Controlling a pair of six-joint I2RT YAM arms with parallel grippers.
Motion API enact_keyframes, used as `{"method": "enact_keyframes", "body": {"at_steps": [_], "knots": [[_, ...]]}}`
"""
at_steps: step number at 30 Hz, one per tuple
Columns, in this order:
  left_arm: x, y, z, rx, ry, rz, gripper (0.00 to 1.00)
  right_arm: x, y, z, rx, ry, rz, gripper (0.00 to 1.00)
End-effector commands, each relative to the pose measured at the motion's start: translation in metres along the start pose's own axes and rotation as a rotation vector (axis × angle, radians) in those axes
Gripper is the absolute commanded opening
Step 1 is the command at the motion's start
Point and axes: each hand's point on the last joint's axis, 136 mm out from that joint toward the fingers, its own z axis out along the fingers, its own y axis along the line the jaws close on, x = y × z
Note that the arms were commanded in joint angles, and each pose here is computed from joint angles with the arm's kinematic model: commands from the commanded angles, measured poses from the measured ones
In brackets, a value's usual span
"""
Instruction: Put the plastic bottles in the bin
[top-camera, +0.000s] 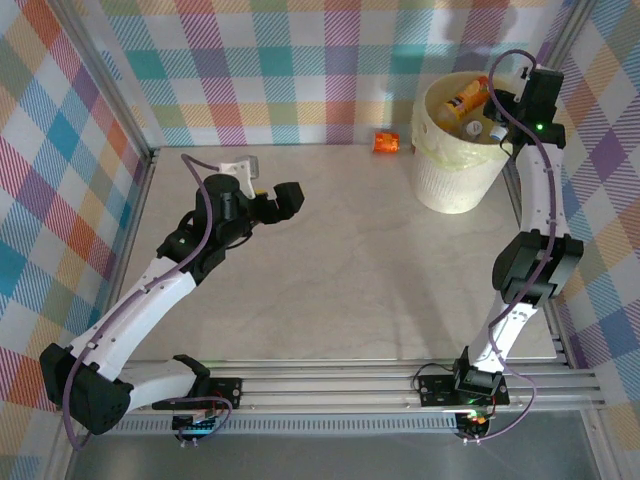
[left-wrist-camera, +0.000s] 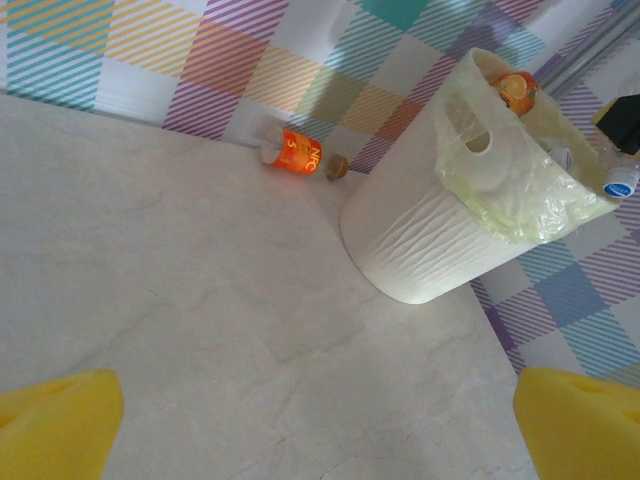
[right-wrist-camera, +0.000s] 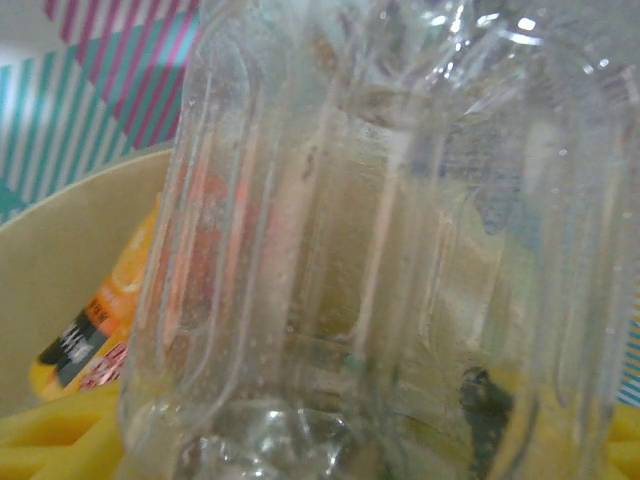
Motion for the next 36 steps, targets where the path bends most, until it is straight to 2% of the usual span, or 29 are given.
{"method": "enact_keyframes", "body": {"at_steps": [1,7,10,15,21,24,31,36], "knots": [[0.009,0.01,0.001,-0.041,0.017,-0.01,1.0,-0.019,-0.007,0.002,0.037,-0.045,0.03,0.6],[0.012,0.017,0.001,-0.066,0.02,-0.013,1.0,-0.01,-0.008,0.013,0.047,0.03,0.015,0.75],[0.012,0.018,0.001,-0.072,0.02,-0.014,1.0,-0.013,-0.007,0.007,0.041,0.03,0.015,0.88],[0.014,0.02,0.003,-0.077,0.025,-0.018,1.0,-0.024,-0.006,-0.007,0.041,0.007,0.022,1.0],[0.018,0.023,0.005,-0.085,0.032,-0.021,1.0,-0.029,-0.002,-0.023,0.021,0.008,0.026,1.0],[0.019,0.025,0.006,-0.093,0.033,-0.022,1.0,-0.031,0.01,-0.032,-0.045,0.004,0.032,1.0],[0.019,0.039,0.008,-0.167,0.016,-0.059,1.0,-0.033,0.079,-0.066,-0.277,-0.046,-0.013,1.0],[0.025,0.056,0.016,-0.238,0.011,-0.119,1.0,-0.007,0.163,-0.093,-0.469,-0.05,-0.063,1.0]]}}
